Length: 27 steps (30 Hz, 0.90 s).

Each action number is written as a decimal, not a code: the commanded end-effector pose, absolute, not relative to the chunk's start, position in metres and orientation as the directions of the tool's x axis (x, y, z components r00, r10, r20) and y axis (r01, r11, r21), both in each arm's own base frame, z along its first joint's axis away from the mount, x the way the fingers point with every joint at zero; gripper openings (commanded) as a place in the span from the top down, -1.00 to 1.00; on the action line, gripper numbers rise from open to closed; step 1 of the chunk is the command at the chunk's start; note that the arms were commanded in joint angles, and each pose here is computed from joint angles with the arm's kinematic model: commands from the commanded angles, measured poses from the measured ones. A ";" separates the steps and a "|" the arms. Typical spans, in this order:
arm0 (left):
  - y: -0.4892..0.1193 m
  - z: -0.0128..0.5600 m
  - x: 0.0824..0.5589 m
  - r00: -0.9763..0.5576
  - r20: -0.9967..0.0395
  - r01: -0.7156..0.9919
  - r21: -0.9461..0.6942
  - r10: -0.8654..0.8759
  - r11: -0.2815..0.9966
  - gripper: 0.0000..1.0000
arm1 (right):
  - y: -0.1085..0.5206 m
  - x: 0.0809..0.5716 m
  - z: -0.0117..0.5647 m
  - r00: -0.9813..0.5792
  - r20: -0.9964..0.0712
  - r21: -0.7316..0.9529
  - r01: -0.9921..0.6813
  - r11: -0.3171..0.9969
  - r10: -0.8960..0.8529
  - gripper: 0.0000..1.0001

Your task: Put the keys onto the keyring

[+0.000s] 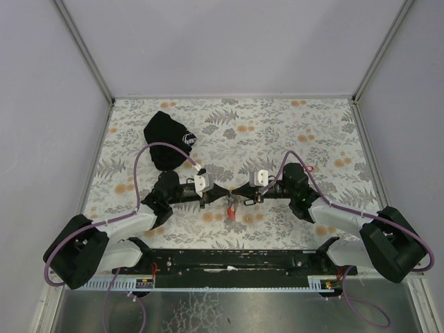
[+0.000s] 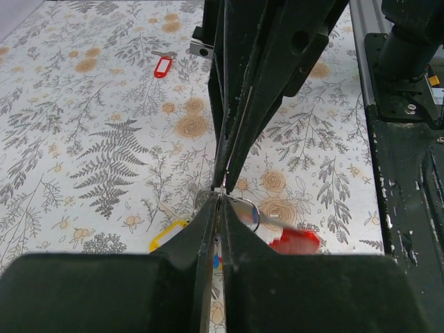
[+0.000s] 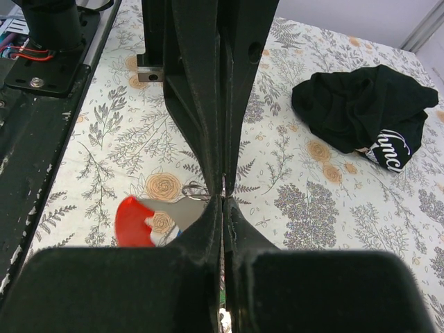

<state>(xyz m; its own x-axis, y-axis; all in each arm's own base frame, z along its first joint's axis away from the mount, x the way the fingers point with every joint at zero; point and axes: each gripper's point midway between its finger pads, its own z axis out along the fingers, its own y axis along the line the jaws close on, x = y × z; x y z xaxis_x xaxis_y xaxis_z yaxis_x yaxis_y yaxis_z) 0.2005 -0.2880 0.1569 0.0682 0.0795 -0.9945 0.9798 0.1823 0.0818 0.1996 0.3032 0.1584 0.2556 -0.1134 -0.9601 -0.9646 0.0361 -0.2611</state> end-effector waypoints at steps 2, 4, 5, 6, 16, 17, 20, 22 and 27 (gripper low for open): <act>-0.290 0.175 0.210 0.120 -0.991 0.971 0.129 0.056 0.202 1.00 | 0.307 0.208 0.183 0.295 -0.952 -0.300 -0.952 0.061 -0.075 0.88; -0.288 0.175 0.212 0.116 -0.991 0.966 0.127 0.062 0.224 1.00 | 0.304 0.213 0.186 0.294 -0.952 -0.302 -0.948 0.102 -0.087 0.66; -0.287 0.175 0.214 0.114 -0.991 0.964 0.126 0.065 0.236 1.00 | 0.301 0.215 0.190 0.292 -0.952 -0.302 -0.945 0.128 -0.089 0.53; -0.286 0.174 0.215 0.109 -0.992 0.962 0.123 0.069 0.244 1.00 | 0.299 0.218 0.193 0.279 -0.955 -0.292 -0.943 0.160 -0.096 0.41; -0.282 0.179 0.226 0.067 -0.994 0.946 0.091 0.086 0.311 1.00 | 0.235 0.292 0.204 -0.020 -0.970 -0.157 -0.707 0.689 -0.242 -0.23; -0.282 0.179 0.227 0.063 -0.994 0.945 0.088 0.088 0.316 1.00 | 0.224 0.301 0.201 -0.053 -0.969 -0.150 -0.653 0.742 -0.242 -0.27; -0.281 0.179 0.230 0.044 -0.994 0.940 0.074 0.095 0.334 1.00 | 0.192 0.324 0.185 -0.181 -0.955 -0.113 -0.513 0.851 -0.236 -0.35; -0.281 0.180 0.230 0.039 -0.995 0.938 0.068 0.093 0.339 1.00 | 0.174 0.337 0.171 -0.278 -0.935 -0.084 -0.431 0.898 -0.221 -0.35; -0.279 0.182 0.232 0.031 -0.995 0.931 0.062 0.091 0.360 1.00 | 0.126 0.365 0.132 -0.440 -0.891 -0.017 -0.222 0.975 -0.116 -0.35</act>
<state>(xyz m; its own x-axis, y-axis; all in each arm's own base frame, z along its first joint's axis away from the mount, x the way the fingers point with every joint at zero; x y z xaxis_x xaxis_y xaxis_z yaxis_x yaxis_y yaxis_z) 0.2217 -0.2791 0.1562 -0.0073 0.1330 -0.9911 0.9470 0.3192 0.0358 0.3423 0.1727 0.1484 -0.3106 -0.2436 -0.9188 -0.4637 0.8826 -0.0772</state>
